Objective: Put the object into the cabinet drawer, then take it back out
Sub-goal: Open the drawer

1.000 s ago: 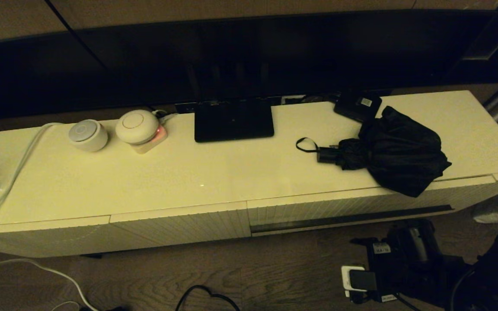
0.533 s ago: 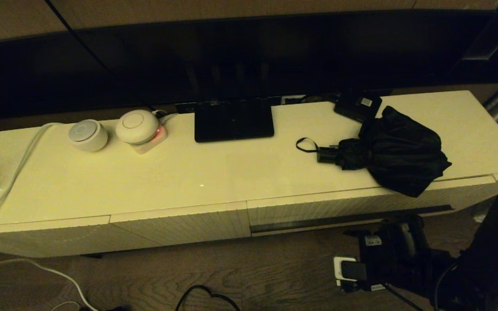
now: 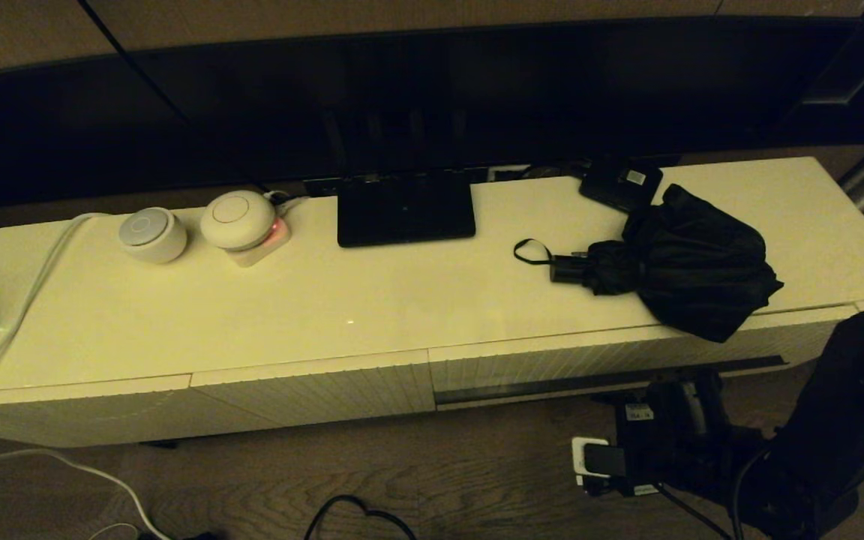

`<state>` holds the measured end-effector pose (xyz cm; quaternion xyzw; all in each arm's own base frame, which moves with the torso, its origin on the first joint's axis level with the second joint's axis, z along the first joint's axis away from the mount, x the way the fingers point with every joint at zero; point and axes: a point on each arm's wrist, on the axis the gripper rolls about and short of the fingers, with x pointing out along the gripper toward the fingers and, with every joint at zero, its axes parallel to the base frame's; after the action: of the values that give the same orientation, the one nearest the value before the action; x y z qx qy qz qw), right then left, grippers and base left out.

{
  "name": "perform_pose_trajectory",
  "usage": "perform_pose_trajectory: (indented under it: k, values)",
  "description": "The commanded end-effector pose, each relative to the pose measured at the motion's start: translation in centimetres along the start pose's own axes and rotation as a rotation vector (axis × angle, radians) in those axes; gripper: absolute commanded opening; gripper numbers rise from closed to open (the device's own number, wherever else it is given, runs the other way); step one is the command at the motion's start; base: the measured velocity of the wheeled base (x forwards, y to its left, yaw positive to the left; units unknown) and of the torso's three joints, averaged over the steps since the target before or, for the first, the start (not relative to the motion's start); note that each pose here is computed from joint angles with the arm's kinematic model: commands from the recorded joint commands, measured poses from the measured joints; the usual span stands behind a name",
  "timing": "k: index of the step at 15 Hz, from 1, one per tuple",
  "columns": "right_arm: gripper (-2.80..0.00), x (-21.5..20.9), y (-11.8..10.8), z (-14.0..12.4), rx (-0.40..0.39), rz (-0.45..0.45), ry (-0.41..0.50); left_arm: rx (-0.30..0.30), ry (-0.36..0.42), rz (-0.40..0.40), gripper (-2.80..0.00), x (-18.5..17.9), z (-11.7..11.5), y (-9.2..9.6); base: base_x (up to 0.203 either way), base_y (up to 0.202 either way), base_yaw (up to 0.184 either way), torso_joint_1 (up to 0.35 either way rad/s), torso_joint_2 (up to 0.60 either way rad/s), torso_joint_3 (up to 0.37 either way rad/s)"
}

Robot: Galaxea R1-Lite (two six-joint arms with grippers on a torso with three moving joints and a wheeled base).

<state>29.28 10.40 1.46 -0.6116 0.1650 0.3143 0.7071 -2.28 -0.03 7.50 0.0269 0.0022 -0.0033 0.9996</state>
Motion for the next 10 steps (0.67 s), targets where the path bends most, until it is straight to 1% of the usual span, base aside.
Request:
perform_pose_trajectory:
  k: [1,5,10]
  values:
    - [0.0,0.6,0.2,0.0,-0.007,0.005,0.001,0.0,0.003,0.0,-2.8,0.0,-0.1,0.0,0.0,0.0,0.0,0.0,0.0,0.0]
    - [0.0,0.8,-0.2,0.1,-0.007,-0.005,0.0,0.0,0.003,0.0,-2.8,0.0,-0.1,0.0,0.0,0.0,0.0,0.0,0.0,0.0]
    - [0.0,0.5,0.9,-0.1,-0.009,0.034,0.008,0.0,0.003,0.0,-2.8,0.0,-0.1,0.0,0.0,0.0,0.0,0.0,0.0,0.0]
